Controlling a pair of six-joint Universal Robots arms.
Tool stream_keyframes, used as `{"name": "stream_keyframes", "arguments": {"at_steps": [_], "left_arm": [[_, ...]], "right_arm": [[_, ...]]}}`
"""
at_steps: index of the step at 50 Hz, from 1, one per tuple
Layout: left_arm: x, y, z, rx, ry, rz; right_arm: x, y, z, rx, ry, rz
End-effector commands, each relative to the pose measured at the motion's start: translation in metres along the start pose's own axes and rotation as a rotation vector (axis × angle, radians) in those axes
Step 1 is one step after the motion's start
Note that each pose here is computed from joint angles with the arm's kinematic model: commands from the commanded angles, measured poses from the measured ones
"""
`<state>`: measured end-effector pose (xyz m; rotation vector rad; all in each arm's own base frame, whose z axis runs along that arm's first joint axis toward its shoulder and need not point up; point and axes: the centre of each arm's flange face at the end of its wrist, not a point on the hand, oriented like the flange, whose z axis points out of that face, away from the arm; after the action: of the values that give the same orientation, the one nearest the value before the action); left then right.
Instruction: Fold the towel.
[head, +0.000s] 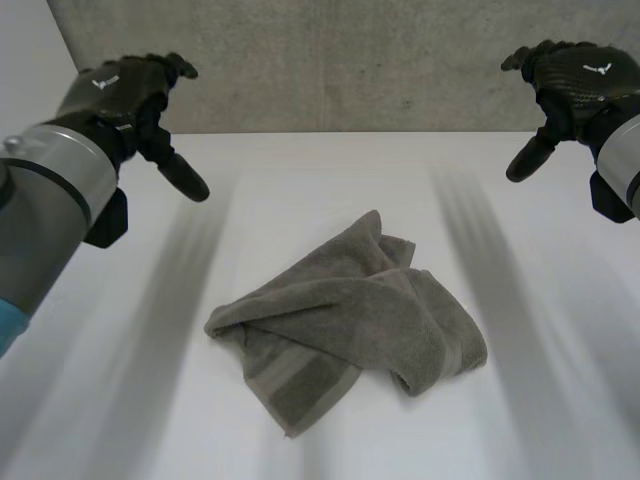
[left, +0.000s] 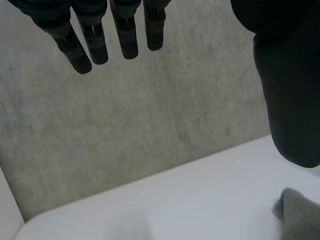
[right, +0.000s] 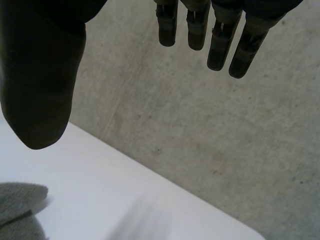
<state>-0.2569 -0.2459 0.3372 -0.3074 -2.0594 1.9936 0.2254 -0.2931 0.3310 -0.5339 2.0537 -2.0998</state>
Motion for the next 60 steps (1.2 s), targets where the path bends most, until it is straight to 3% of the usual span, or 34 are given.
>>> {"name": "stream_keyframes", "arguments": {"at_steps": [1, 12, 17, 26, 30, 38, 45, 53, 56, 60], "left_arm": [[0.0, -0.02, -0.014, 0.059, 0.007, -0.005], [0.002, -0.011, -0.011, 0.029, 0.015, 0.004], [0.003, 0.001, -0.014, -0.019, 0.035, 0.025], [-0.007, 0.078, -0.016, -0.242, 0.04, 0.103], [-0.019, 0.122, -0.008, -0.332, 0.007, 0.103], [-0.018, 0.179, 0.006, -0.405, 0.016, 0.11], [-0.013, 0.207, 0.011, -0.464, 0.052, 0.102], [0.004, 0.205, 0.021, -0.439, 0.143, 0.017], [0.015, 0.189, 0.032, -0.384, 0.197, -0.058], [0.02, 0.154, 0.052, -0.262, 0.214, -0.112]], "right_arm": [[0.004, -0.016, -0.007, 0.041, 0.015, -0.003], [-0.003, -0.011, -0.009, 0.011, -0.023, -0.006], [-0.025, -0.005, -0.01, -0.014, -0.202, -0.078], [-0.069, 0.034, -0.001, -0.182, -0.434, -0.119], [-0.091, 0.075, 0.012, -0.337, -0.52, -0.115], [-0.117, 0.127, 0.024, -0.45, -0.613, -0.192], [-0.125, 0.148, 0.022, -0.489, -0.647, -0.243], [-0.124, 0.119, 0.029, -0.383, -0.627, -0.265], [-0.121, 0.09, 0.035, -0.26, -0.591, -0.27], [-0.117, 0.041, 0.053, 0.076, -0.49, -0.293]]}}
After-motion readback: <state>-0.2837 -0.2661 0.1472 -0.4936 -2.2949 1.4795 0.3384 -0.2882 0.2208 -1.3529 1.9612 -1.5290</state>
